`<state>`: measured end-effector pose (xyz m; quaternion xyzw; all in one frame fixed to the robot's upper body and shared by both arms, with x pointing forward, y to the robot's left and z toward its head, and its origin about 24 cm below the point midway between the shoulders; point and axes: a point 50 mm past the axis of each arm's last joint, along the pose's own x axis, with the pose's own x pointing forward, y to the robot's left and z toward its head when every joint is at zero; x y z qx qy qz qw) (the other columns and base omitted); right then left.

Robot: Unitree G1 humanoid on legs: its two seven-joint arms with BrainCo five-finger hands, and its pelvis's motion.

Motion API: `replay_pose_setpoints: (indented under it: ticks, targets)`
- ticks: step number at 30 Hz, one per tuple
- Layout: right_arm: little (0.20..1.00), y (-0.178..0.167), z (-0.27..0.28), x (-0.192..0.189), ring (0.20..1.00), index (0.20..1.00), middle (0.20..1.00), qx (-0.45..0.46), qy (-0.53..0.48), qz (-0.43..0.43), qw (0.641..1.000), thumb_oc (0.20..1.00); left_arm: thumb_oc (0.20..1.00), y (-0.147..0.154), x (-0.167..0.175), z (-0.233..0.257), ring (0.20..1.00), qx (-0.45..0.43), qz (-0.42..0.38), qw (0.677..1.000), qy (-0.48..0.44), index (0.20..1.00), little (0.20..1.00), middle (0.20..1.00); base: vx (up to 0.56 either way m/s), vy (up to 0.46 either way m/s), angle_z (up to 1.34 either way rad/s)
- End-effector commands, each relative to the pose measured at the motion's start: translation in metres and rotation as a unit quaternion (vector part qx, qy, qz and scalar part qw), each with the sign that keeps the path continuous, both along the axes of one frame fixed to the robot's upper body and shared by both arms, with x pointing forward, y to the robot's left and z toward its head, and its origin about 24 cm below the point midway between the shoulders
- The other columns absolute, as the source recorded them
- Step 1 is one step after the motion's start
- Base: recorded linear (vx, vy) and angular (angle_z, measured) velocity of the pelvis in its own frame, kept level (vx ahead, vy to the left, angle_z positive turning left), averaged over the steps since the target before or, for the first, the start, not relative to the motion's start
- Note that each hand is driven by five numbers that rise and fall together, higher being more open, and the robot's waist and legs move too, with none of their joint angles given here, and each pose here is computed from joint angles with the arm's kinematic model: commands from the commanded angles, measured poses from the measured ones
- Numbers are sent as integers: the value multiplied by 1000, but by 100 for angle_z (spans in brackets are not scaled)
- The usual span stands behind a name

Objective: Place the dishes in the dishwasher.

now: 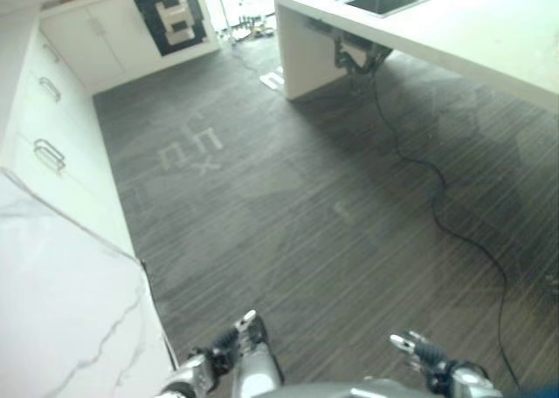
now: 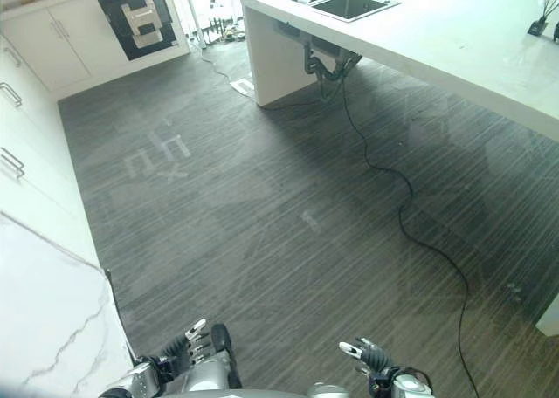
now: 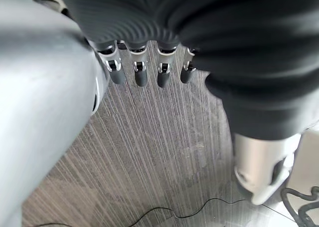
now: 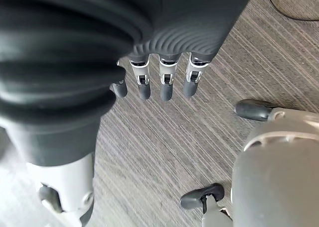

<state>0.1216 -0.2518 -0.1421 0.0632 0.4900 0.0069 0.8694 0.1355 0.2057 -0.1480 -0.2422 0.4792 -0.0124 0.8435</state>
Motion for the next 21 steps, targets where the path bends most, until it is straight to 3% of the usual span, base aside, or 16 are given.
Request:
replay_pose_setpoints:
  ticks: [1, 6, 11, 17, 21]
  targets:
    - [1000, 6, 11, 22, 1000, 1000, 1000, 4, -64, 30, 998, 1000, 1000, -13, -11, -4, 1000, -12, -58, 998, 14, 1000, 1000, 1000, 255, 340, -37]
    - [1000, 17, 17, 35, 1000, 1000, 1000, 16, -101, 28, 994, 1000, 1000, -8, 10, 4, 1000, 14, -73, 997, -11, 1000, 1000, 1000, 249, 322, 30]
    - [1000, 21, 23, 43, 1000, 1000, 1000, 21, -131, 36, 991, 1000, 1000, -5, 30, 14, 1000, 21, -93, 994, -44, 1000, 1000, 1000, 245, -19, 30]
    - [1000, 19, 24, 40, 1000, 1000, 1000, 28, -139, 28, 990, 1000, 1000, -10, 12, 5, 1000, 28, -134, 990, -26, 1000, 1000, 1000, 438, -137, 52]
    - [1000, 20, 26, 43, 1000, 1000, 1000, 30, -143, 17, 989, 1000, 1000, -14, 5, 3, 1000, -1, -121, 993, -12, 1000, 1000, 1000, 458, -247, 43]
